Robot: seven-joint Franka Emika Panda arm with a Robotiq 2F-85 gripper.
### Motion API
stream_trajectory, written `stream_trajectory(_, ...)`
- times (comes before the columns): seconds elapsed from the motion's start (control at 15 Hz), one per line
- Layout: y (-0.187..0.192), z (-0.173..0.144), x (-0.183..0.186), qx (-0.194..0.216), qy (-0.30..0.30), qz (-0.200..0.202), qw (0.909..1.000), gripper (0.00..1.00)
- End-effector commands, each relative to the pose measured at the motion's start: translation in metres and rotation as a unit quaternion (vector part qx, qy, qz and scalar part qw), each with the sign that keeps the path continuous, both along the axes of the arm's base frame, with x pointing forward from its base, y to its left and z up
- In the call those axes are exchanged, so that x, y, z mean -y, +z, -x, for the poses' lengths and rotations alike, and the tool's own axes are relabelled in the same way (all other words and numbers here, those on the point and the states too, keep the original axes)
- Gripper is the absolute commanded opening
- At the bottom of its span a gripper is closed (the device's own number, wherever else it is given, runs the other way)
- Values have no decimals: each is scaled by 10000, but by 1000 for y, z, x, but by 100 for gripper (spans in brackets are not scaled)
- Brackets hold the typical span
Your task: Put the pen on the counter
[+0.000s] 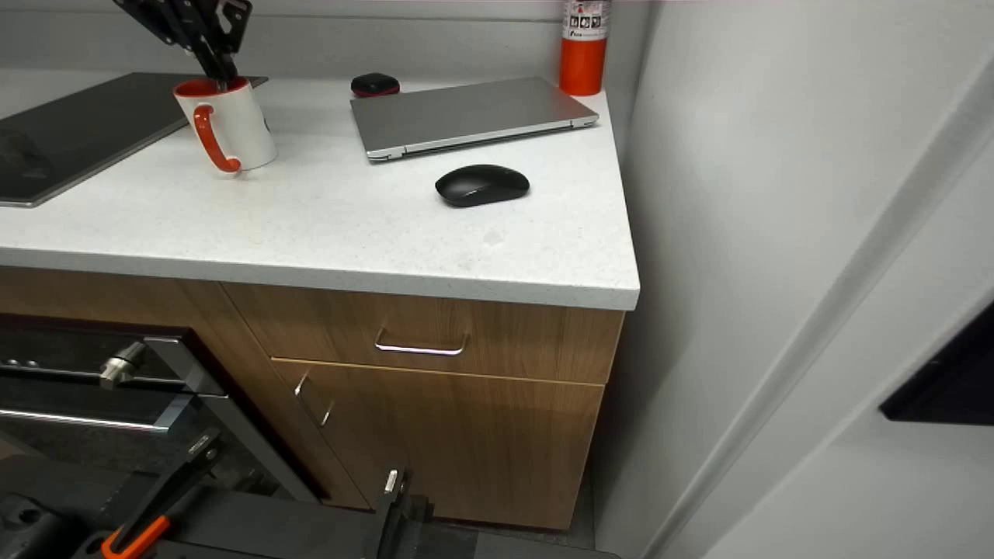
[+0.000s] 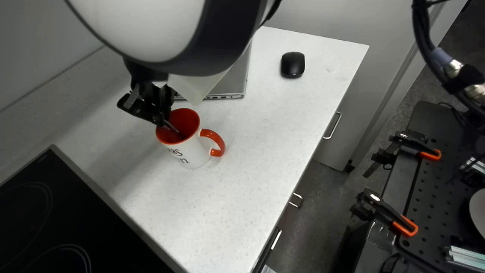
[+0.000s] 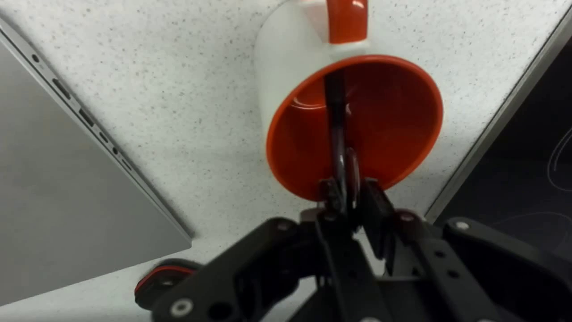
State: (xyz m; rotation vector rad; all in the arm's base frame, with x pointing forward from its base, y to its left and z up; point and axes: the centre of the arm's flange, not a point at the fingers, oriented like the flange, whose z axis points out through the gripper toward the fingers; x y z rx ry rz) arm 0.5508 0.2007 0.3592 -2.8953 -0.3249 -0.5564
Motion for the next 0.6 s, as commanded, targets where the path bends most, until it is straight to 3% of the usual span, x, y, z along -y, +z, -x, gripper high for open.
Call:
stream_trajectory(0.0,12,9,7,225,109,54,9997,4)
stream_trajectory(0.53,110,47,29,700,38,-103,9975,4)
